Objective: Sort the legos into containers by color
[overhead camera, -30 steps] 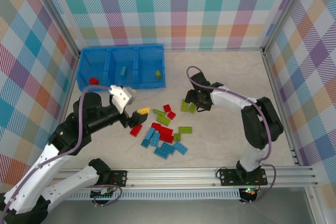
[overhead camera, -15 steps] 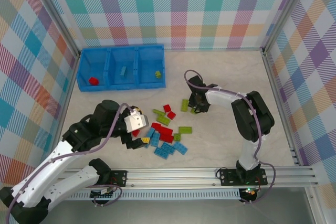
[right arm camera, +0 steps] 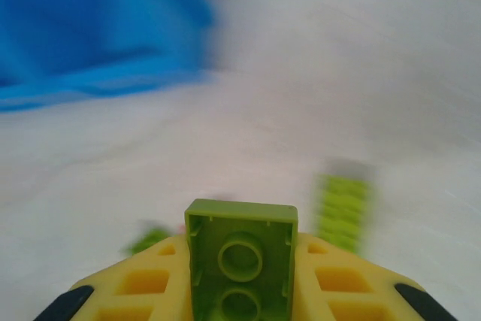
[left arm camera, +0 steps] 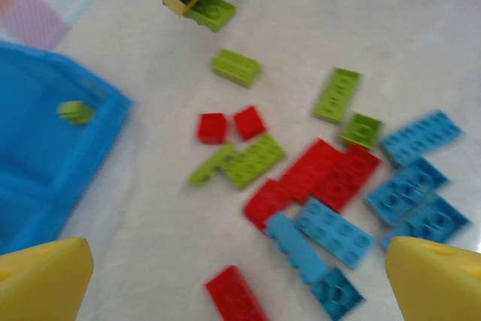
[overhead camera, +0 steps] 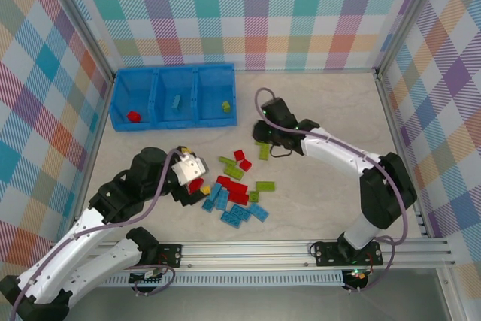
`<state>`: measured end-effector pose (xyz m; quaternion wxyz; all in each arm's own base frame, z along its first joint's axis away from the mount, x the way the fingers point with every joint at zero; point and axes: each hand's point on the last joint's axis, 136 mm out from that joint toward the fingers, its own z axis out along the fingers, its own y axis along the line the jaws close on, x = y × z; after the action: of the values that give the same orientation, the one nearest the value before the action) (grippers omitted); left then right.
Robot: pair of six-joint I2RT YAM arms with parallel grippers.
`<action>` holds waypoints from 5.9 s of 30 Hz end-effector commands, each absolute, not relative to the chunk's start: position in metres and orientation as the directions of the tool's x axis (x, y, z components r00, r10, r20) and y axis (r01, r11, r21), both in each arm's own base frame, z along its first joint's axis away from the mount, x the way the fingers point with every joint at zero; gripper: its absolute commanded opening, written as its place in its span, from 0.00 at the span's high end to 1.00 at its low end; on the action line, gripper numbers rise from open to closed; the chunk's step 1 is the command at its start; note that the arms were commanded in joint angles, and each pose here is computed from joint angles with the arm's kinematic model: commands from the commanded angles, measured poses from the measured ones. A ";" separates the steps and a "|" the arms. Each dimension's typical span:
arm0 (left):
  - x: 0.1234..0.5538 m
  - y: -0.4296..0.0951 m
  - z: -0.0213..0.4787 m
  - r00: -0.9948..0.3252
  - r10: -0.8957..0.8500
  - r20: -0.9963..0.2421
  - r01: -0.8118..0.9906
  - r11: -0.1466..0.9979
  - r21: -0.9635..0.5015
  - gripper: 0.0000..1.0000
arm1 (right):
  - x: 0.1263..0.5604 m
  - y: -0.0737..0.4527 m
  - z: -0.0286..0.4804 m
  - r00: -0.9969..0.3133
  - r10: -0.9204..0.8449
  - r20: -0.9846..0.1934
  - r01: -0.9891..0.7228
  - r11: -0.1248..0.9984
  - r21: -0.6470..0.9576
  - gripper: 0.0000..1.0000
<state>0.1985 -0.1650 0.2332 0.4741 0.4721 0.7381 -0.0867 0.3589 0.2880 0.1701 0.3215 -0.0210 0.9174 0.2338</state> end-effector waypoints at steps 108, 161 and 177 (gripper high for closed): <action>0.478 0.115 0.215 -0.464 -0.508 -0.726 -0.607 0.779 -0.157 0.77 | 0.179 0.246 0.247 -0.739 -0.078 -0.669 -0.574 0.593 0.565 0.03; 0.187 -0.192 0.233 -0.345 0.530 -0.775 0.838 0.546 0.000 0.12 | 0.378 0.255 0.033 -0.931 0.077 -0.357 0.007 0.981 0.192 0.47; 0.242 -0.091 0.256 -0.428 0.346 -0.835 0.342 0.917 0.204 0.00 | 0.387 0.330 0.221 -0.599 -0.088 -0.796 -0.506 0.812 0.292 0.80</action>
<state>0.2301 -0.1230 0.2424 0.4548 0.2896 0.8410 -0.0456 0.3819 0.2842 0.1720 0.3401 -0.0801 0.9132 0.2099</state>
